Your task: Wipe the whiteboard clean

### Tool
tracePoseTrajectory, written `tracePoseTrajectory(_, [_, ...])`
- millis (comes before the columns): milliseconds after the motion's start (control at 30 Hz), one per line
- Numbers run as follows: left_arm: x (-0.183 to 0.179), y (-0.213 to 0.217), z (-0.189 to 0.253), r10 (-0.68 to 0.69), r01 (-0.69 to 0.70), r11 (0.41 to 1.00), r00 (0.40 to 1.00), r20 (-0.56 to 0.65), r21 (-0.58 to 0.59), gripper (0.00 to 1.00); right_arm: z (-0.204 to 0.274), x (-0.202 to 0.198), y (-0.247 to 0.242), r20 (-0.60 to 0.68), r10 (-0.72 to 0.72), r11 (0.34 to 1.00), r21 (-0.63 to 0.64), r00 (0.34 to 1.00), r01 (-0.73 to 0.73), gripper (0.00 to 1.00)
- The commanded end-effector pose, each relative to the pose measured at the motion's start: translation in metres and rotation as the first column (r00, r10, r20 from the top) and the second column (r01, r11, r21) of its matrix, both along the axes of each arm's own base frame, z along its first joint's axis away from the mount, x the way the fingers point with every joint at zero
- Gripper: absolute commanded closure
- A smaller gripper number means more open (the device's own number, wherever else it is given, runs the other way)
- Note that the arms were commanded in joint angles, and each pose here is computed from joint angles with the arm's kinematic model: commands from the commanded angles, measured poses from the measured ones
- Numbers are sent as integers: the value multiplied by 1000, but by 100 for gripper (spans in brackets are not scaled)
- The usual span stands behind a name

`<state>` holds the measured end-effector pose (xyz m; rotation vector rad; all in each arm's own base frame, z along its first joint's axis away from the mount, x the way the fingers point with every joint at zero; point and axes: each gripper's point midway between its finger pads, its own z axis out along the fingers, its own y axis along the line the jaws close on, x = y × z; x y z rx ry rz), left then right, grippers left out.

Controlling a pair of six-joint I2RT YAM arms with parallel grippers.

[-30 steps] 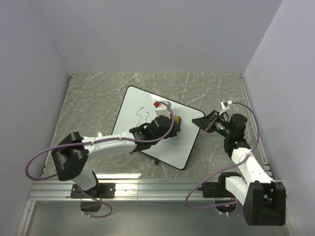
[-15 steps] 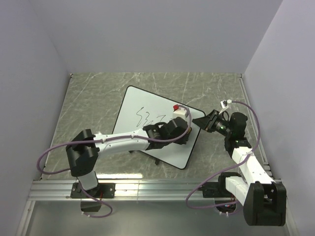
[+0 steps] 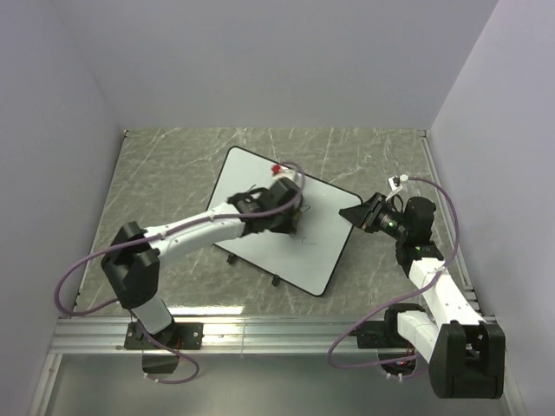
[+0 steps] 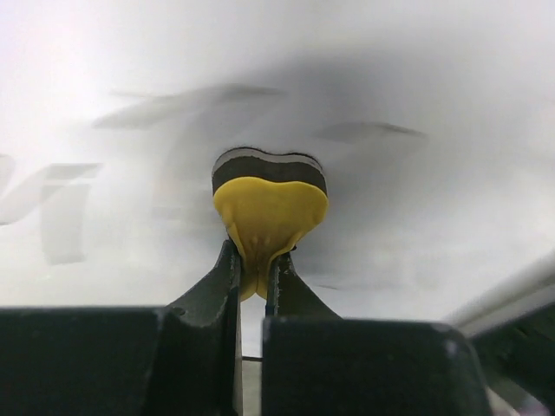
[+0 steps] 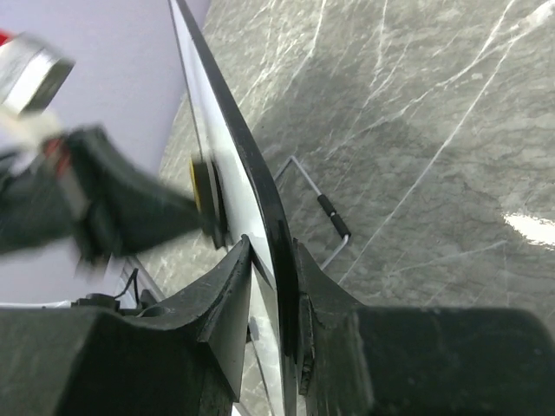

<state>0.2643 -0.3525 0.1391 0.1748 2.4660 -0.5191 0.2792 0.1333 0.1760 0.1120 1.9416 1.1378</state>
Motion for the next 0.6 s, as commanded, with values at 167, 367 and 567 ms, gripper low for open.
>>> tracePoseTrajectory(167, [68,211,-62,347,-332,837,937,48,435,100,40,-1,9,125,64,998,-10,990,-63,100])
tracePoseTrajectory(367, [101,233,-49,373,-373,823,924,88,429,100,40,-1,10,124,74,997,-7,989,-74,100])
tracePoseTrajectory(567, [105,185,-29,283,-288,921,957,56,262,100,40,2,9,124,68,998,-6,990,-67,100])
